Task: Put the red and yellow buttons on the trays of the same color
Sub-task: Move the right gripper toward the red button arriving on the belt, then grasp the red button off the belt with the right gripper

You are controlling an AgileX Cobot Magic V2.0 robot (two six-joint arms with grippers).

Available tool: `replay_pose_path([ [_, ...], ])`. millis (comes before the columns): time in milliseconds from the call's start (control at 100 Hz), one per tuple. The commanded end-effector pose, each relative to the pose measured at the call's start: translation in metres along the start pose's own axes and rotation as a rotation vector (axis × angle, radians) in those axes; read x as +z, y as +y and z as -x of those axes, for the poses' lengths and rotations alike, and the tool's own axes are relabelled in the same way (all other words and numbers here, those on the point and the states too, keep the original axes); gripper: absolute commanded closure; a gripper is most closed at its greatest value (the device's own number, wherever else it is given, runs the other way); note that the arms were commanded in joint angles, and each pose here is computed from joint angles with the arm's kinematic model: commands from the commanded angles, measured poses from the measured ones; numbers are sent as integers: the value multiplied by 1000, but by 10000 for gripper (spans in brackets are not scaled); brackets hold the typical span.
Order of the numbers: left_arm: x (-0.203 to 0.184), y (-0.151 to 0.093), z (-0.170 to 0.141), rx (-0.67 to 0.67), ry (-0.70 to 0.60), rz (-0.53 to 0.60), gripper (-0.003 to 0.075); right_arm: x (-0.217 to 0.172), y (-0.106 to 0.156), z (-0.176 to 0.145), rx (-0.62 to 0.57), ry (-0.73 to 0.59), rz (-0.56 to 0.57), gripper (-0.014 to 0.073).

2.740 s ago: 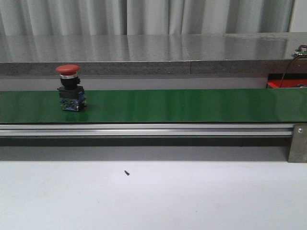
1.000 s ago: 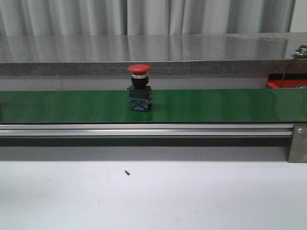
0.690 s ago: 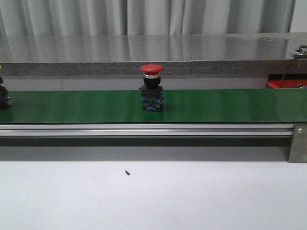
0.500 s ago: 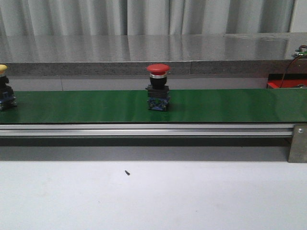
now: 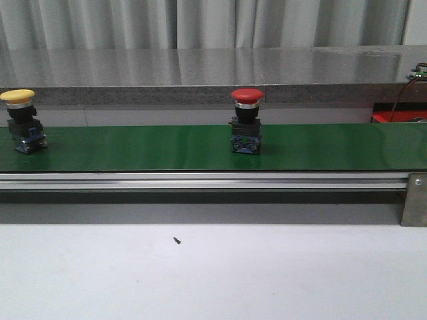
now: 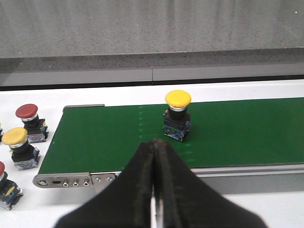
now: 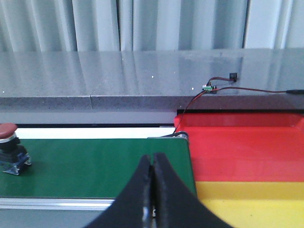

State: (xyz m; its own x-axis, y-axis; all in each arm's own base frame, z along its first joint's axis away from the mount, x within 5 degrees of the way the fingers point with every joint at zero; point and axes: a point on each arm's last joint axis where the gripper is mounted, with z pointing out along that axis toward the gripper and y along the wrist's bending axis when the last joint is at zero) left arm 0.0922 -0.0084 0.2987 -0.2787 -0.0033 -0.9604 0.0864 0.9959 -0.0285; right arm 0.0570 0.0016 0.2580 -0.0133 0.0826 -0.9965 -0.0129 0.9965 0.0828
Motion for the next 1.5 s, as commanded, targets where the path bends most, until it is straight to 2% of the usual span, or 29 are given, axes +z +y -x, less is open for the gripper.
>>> replay_pose_path([
  [0,-2,0,15,-5,-102,3,740,7,5,36,34,34,17,663],
  [150,-2,0,15,-5,-102,3,739,35,10,70,38,272,29,663],
  [280,-2,0,15,-5,-102,3,740,66,12,93,43,325,27,663],
  [470,-2,0,15,-5,-102,3,740,107,14,95,127,413,38,663],
  [580,-2,0,15,-5,-99,3,740,125,14,88,122,518,42,628],
  [650,-2,0,15,-5,-98,3,740,134,15,84,84,588,60,518],
  [790,-2,0,15,-5,-96,2,740,152,18,83,70,657,101,126],
  [840,-2,0,15,-6,-97,2,740,158,20,84,82,671,112,36],
  [890,-2,0,15,-6,-97,2,739,165,21,85,97,690,120,-7],
  [950,-2,0,15,-6,-97,2,740,175,22,85,114,727,134,-6],
  [1130,-2,0,15,-6,-97,2,740,205,33,85,55,814,216,-5],
  [1490,-2,0,15,-6,-97,2,739,265,66,64,-28,876,320,-5],
])
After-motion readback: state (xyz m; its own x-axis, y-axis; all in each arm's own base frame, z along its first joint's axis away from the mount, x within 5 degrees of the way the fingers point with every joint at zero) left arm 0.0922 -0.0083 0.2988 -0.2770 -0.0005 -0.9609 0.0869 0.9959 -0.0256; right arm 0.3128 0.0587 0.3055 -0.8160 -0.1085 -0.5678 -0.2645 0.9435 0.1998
